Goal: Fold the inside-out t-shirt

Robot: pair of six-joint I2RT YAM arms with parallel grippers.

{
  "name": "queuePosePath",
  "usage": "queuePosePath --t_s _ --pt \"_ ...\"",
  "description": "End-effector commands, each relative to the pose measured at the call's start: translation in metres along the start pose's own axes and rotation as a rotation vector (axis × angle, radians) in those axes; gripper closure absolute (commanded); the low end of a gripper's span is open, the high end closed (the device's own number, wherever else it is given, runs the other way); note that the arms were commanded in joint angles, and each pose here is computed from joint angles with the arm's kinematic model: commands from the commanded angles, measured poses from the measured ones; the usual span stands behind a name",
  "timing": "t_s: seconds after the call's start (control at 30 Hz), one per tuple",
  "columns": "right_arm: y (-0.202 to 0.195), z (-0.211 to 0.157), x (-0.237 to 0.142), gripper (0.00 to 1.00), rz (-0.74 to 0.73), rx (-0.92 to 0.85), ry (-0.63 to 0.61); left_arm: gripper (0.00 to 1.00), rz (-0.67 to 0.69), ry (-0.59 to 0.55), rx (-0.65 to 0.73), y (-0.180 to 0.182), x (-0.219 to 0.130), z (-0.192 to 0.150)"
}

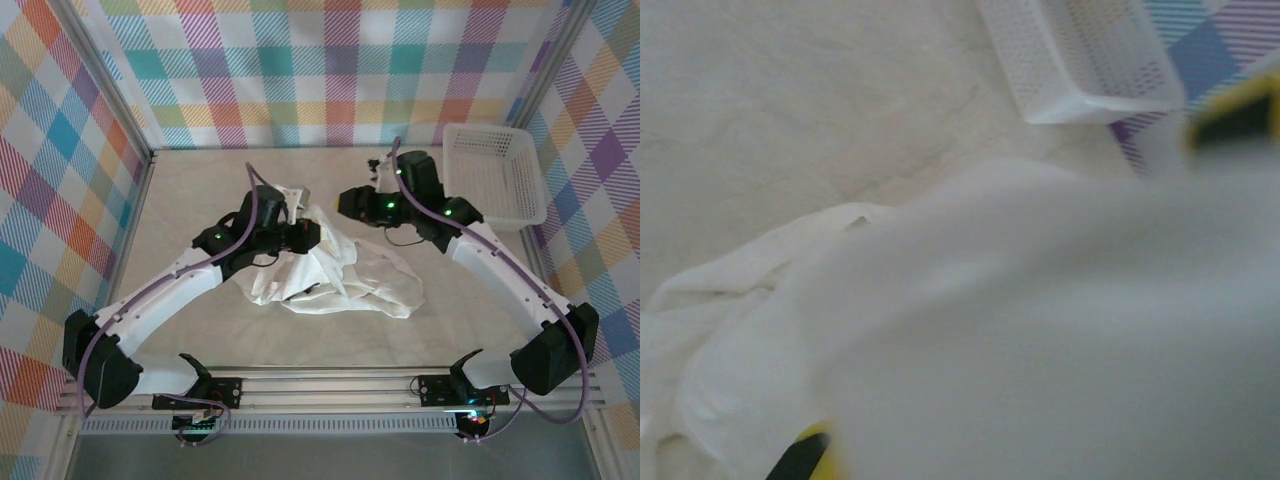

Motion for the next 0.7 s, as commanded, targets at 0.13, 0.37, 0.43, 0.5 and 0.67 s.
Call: queuePosePath --t_s 0.13,0.37,0.43,0.5,0.67 --pt "-0.015 -0.033 -0.017 0.34 0.187 -0.433 0.002 1.00 -0.244 -0.022 -0.048 -0.009 -0.036 -0.004" --pt "-0.008 -0.058 0.020 0.23 0.342 -0.708 -0.007 1.00 -0.398 -0.069 0.020 -0.031 -0.051 0.011" --pt "-0.005 -0.052 0.033 0.31 0.381 -0.667 0.022 1.00 -0.401 -0.075 0.042 -0.032 -0.053 0.013" --pt "0.002 -0.047 0.042 0.57 0.433 -0.595 0.095 1.00 -0.299 -0.056 0.035 -0.025 -0.054 0.011" --pt "0.017 -0.051 0.025 1.00 0.526 -0.519 0.144 0.91 0.122 -0.017 -0.012 0.023 -0.061 -0.008"
Point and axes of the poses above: each hand's point on the last joint's axis, 136 mm out from that joint toward the fingers, its own x axis out along the fingers, its own y axis along the line the jaws close on, z = x × y, the point moved 8 cm from there along -x, back along the fingers, and after that the axes turned 7 degrees about x, right-handed, at the moved point
